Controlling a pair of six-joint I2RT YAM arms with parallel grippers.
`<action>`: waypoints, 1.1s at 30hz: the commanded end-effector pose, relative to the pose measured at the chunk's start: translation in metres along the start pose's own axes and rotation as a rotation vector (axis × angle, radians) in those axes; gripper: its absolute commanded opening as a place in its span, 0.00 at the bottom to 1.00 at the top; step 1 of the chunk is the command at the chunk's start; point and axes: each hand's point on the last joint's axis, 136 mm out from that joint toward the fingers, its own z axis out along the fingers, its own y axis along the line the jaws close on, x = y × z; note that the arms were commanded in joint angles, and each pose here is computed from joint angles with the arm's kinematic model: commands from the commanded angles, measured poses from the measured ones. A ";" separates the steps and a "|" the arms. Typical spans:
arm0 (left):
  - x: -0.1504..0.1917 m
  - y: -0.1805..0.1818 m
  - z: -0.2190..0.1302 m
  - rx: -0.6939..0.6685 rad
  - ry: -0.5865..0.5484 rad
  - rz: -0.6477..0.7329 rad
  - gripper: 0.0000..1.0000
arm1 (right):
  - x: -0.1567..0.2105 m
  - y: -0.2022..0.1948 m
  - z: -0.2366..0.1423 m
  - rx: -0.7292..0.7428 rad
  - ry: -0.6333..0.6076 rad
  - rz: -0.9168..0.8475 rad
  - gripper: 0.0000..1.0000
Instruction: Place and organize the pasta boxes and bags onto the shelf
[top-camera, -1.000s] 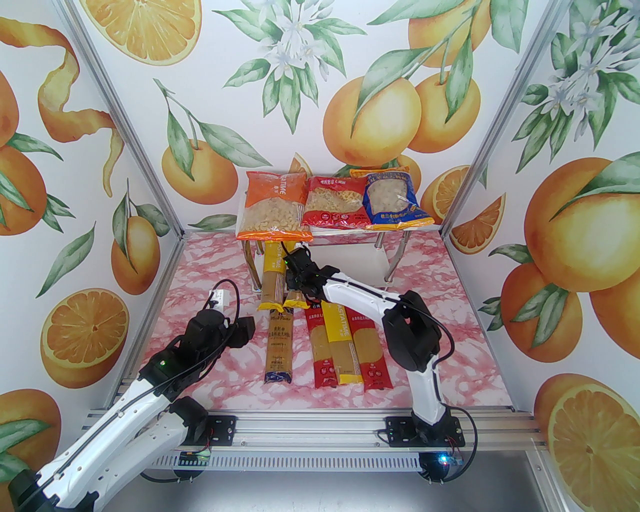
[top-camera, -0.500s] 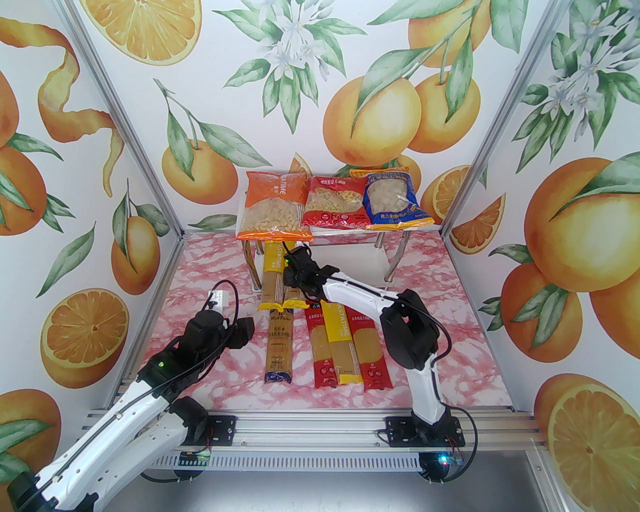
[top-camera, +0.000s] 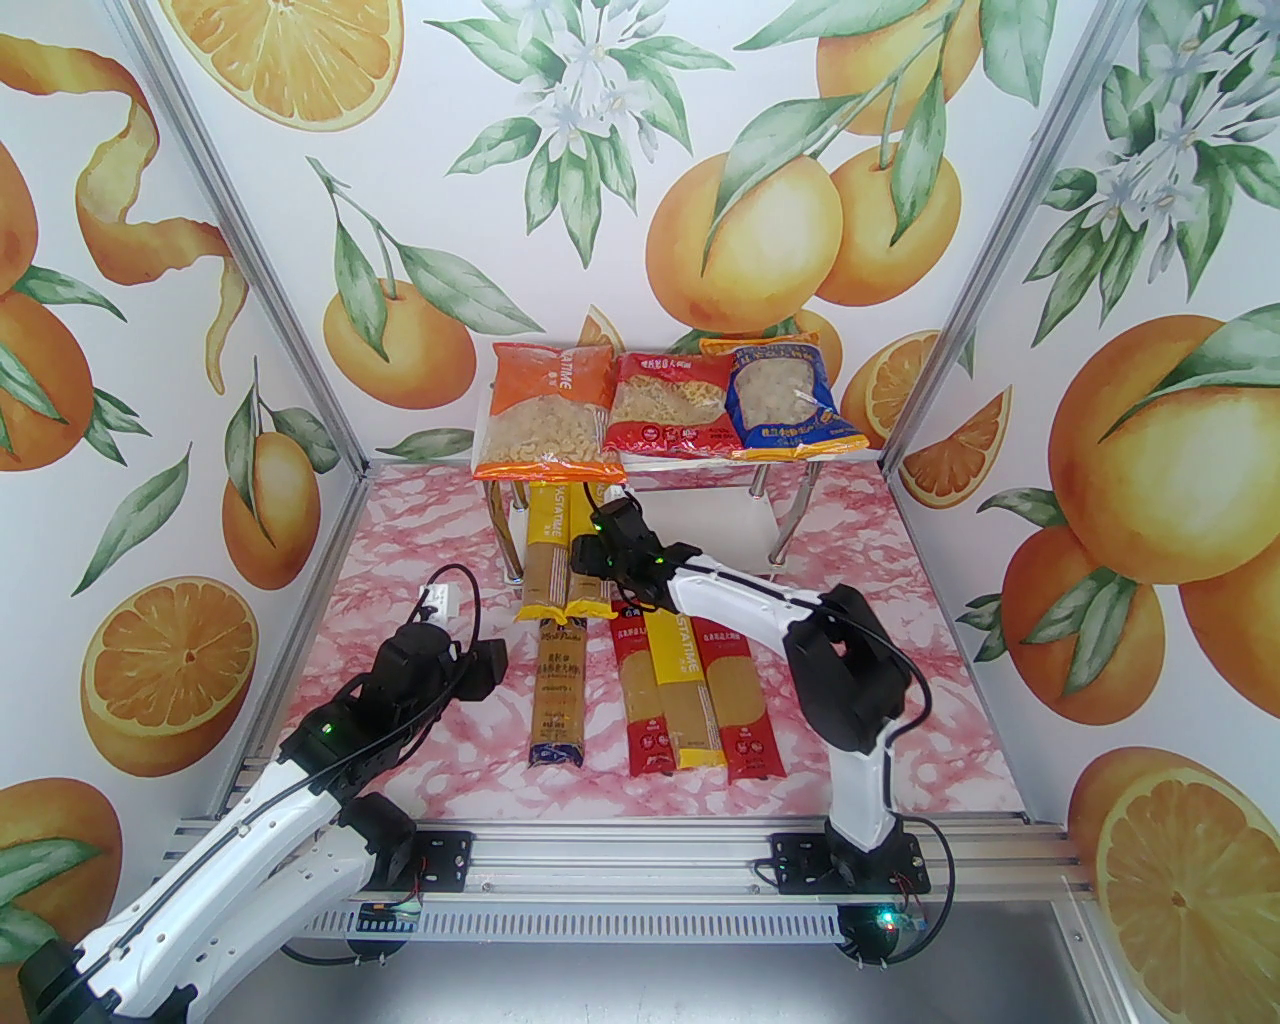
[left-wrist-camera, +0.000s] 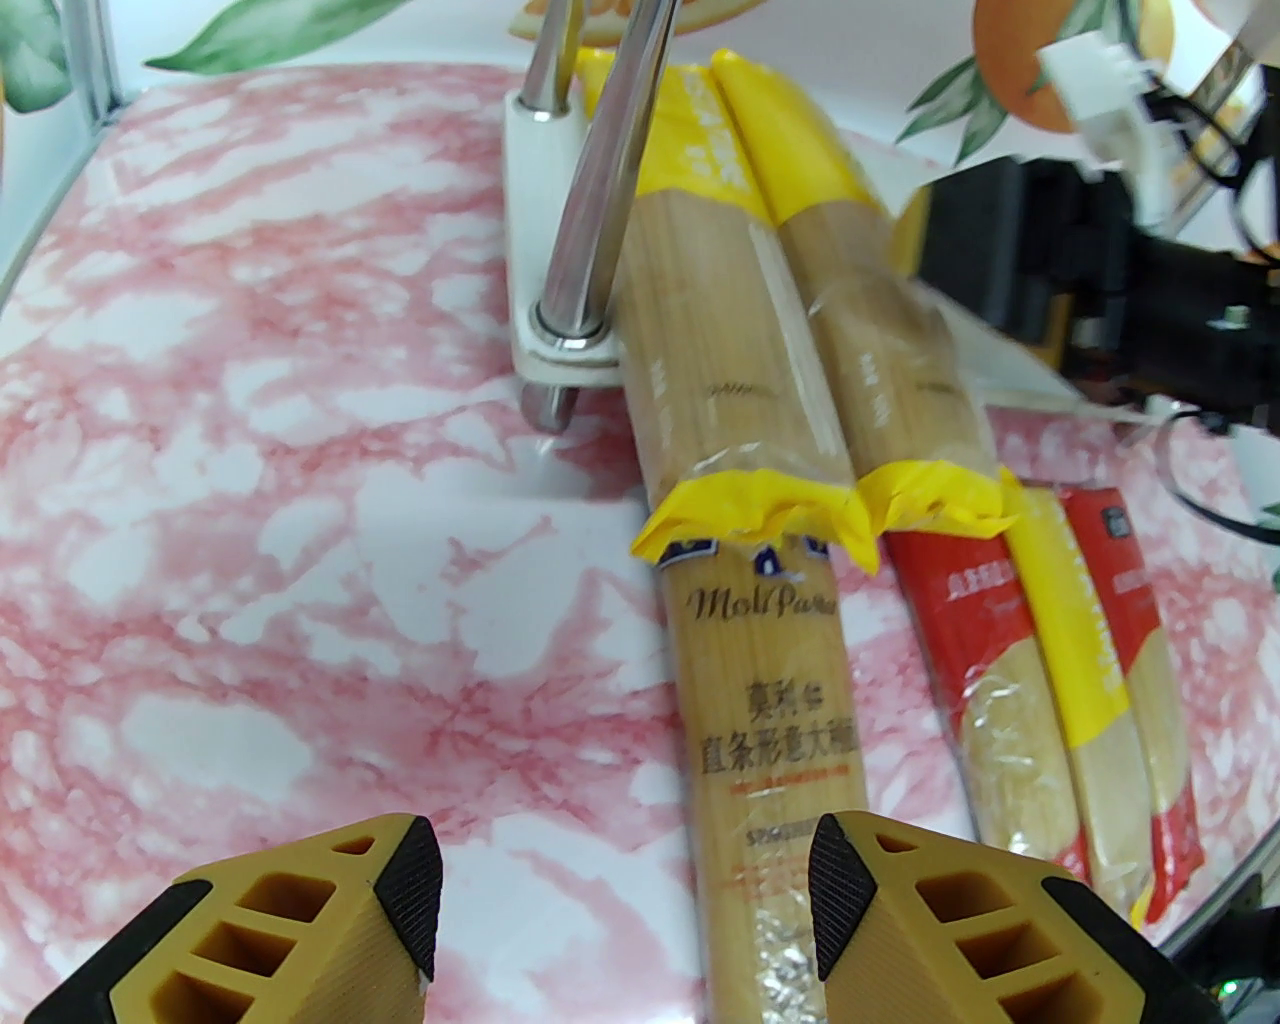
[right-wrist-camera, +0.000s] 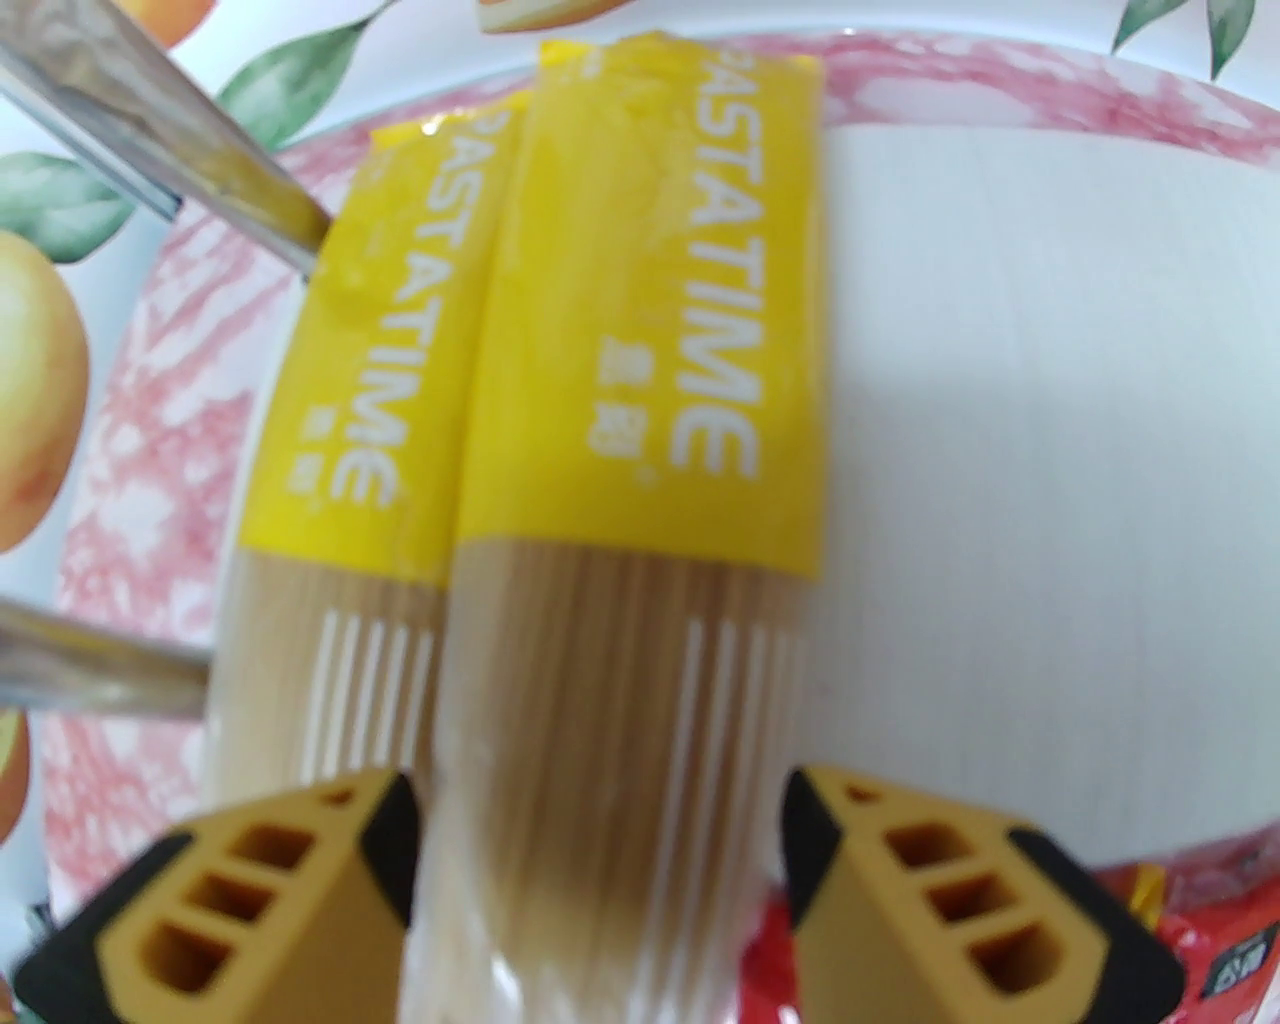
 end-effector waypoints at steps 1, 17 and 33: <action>-0.003 0.001 0.001 -0.004 -0.018 0.007 0.61 | -0.026 0.020 -0.024 -0.105 -0.096 -0.022 0.65; 0.035 -0.060 0.007 0.095 0.105 0.114 0.58 | 0.059 -0.084 -0.140 0.124 0.023 -0.102 0.69; 0.054 -0.185 0.034 0.305 0.183 0.119 0.64 | 0.142 -0.127 -0.184 0.059 0.299 0.025 0.76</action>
